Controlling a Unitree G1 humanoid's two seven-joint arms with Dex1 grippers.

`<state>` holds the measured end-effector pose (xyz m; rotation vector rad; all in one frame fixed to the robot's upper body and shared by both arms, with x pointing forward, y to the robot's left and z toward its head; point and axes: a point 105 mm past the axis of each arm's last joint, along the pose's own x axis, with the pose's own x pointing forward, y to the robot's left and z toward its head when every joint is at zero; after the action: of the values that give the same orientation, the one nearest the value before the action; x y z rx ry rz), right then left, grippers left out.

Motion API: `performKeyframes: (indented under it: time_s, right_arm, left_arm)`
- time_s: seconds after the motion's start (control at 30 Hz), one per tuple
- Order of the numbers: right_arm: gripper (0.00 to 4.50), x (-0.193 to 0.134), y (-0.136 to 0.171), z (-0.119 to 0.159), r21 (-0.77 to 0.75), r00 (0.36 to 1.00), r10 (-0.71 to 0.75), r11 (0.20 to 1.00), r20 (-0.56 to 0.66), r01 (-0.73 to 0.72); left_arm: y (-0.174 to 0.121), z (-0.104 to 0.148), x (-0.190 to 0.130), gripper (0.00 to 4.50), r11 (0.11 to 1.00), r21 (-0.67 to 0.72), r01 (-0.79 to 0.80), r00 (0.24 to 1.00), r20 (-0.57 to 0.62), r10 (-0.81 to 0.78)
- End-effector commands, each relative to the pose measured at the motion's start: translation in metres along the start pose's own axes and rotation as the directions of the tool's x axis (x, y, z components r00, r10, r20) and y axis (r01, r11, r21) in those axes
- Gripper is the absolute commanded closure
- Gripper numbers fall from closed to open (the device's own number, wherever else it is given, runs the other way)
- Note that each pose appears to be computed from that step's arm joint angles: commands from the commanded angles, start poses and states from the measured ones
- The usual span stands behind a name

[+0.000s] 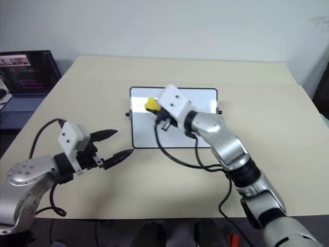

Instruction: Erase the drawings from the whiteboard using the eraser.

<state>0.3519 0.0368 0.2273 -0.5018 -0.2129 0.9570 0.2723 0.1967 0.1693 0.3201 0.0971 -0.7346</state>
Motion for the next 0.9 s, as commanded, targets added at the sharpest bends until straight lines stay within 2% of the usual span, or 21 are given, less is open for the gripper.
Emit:
performKeyframes:
  time_s: [0.03, 0.13, 0.4, 0.5, 0.63, 0.7, 0.9]
  right_arm:
    - [3.52, 0.016, -0.007, 0.004, -0.071, 1.000, -0.006, 0.997, -0.006, 0.006]
    - [3.52, 0.032, -0.015, -0.004, -0.095, 0.999, -0.016, 0.995, -0.052, 0.011]
    - [3.52, 0.043, -0.041, -0.024, -0.188, 0.987, -0.069, 0.981, -0.143, 0.041]
    - [3.52, 0.045, -0.038, -0.028, -0.222, 0.985, -0.037, 0.975, -0.171, -0.002]
    - [3.52, 0.044, -0.011, -0.044, -0.260, 0.957, 0.118, 0.947, -0.265, -0.189]
    - [3.52, 0.042, -0.005, -0.048, -0.268, 0.948, 0.146, 0.937, -0.283, -0.225]
    - [3.52, 0.051, -0.037, -0.025, -0.353, 0.977, -0.027, 0.934, -0.212, -0.051]
  left_arm:
    - [0.002, 0.015, -0.002, 0.00, 0.999, 0.050, -0.015, 0.999, 0.044, 0.013]
    - [0.006, 0.019, -0.002, 0.00, 0.998, 0.049, -0.026, 0.998, 0.063, 0.023]
    - [0.006, 0.020, 0.000, 0.00, 0.998, 0.056, -0.019, 0.998, 0.067, 0.015]
    - [0.005, 0.019, 0.001, 0.00, 0.998, 0.057, -0.016, 0.998, 0.068, 0.012]
    - [0.003, 0.018, 0.003, 0.00, 0.998, 0.055, -0.012, 0.997, 0.073, 0.008]
    - [0.003, 0.018, 0.003, 0.00, 0.998, 0.055, -0.012, 0.997, 0.075, 0.008]
    - [0.001, 0.017, 0.006, 0.00, 0.999, 0.052, -0.004, 0.997, 0.081, 0.000]
